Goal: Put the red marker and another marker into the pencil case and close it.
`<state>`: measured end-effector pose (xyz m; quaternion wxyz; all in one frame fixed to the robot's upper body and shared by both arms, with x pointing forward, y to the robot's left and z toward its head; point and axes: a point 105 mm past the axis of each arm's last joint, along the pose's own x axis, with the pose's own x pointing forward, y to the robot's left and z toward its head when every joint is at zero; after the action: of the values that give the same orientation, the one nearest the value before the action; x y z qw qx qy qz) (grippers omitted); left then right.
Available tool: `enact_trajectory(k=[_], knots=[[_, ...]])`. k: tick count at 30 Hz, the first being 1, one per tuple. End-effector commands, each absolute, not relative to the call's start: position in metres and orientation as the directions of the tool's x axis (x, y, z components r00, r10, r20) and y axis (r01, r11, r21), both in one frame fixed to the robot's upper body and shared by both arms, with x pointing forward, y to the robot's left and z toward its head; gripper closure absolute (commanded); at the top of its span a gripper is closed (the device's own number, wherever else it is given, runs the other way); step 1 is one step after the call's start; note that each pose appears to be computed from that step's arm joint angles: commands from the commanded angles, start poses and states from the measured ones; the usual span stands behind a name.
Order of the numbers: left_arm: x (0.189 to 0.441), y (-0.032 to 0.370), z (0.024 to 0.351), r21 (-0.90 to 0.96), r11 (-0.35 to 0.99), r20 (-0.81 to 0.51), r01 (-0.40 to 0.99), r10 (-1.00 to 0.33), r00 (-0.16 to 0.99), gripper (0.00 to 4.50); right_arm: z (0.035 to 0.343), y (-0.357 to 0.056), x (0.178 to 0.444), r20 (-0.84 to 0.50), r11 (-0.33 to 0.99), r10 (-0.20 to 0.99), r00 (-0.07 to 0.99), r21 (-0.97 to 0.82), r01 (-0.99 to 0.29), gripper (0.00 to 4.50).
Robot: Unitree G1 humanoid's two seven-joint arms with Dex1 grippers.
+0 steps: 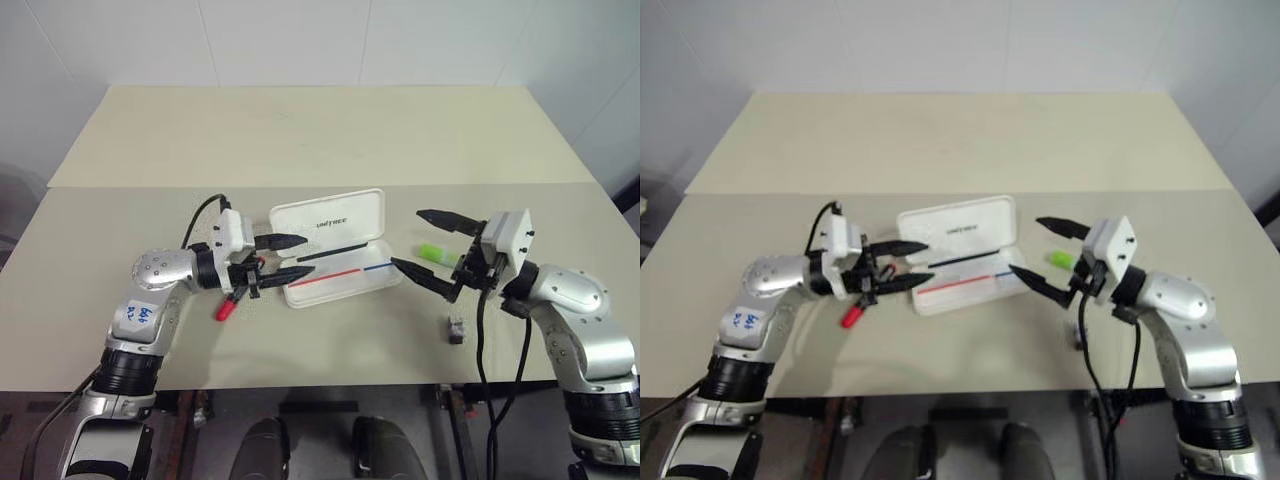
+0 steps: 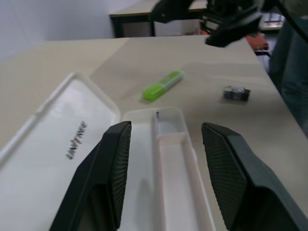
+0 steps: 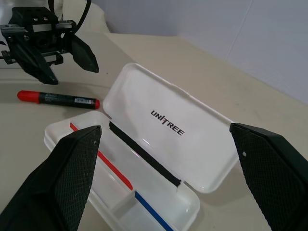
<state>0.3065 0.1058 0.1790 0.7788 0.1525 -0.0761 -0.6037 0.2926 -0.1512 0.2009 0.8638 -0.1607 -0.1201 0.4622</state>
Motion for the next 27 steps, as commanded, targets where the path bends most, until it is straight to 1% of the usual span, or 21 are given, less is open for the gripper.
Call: enact_trajectory(k=[1,5,8,11,15,18,21,25,27], knots=[[0.299,0.104,0.184,0.397,0.150,-0.130,0.905,-0.967,0.218,1.98,0.214,-0.151,0.281,0.070,0.502,0.850,0.523,-0.412,-0.761,0.00],[0.296,0.097,0.171,0.389,0.107,-0.222,0.915,-0.953,0.206,1.98,0.213,-0.163,0.268,0.000,0.468,0.862,0.507,-0.385,-0.795,0.00],[0.291,0.090,0.164,0.351,0.107,-0.250,0.930,-0.947,0.203,1.98,0.209,-0.172,0.262,-0.036,0.466,0.856,0.515,-0.378,-0.800,0.00],[0.290,0.088,0.162,0.343,0.114,-0.254,0.932,-0.944,0.209,1.98,0.208,-0.173,0.260,-0.037,0.472,0.853,0.521,-0.375,-0.798,0.00],[0.286,0.078,0.142,0.306,0.090,-0.335,0.948,-0.922,0.195,1.98,0.204,-0.170,0.259,-0.022,0.483,0.850,0.526,-0.367,-0.795,0.00],[0.285,0.082,0.132,0.285,0.080,-0.397,0.955,-0.897,0.194,1.98,0.204,-0.167,0.258,-0.012,0.486,0.851,0.526,-0.366,-0.794,0.00],[0.288,0.086,0.128,0.284,0.094,-0.422,0.954,-0.881,0.212,1.98,0.203,-0.166,0.258,-0.010,0.486,0.851,0.525,-0.366,-0.794,0.00],[0.299,0.091,0.128,0.312,0.136,-0.431,0.940,-0.862,0.267,1.98,0.204,-0.165,0.255,-0.002,0.489,0.851,0.525,-0.364,-0.793,0.00],[0.300,0.092,0.127,0.307,0.137,-0.440,0.942,-0.857,0.268,1.98,0.203,-0.164,0.254,0.000,0.490,0.851,0.526,-0.363,-0.793,0.00]])
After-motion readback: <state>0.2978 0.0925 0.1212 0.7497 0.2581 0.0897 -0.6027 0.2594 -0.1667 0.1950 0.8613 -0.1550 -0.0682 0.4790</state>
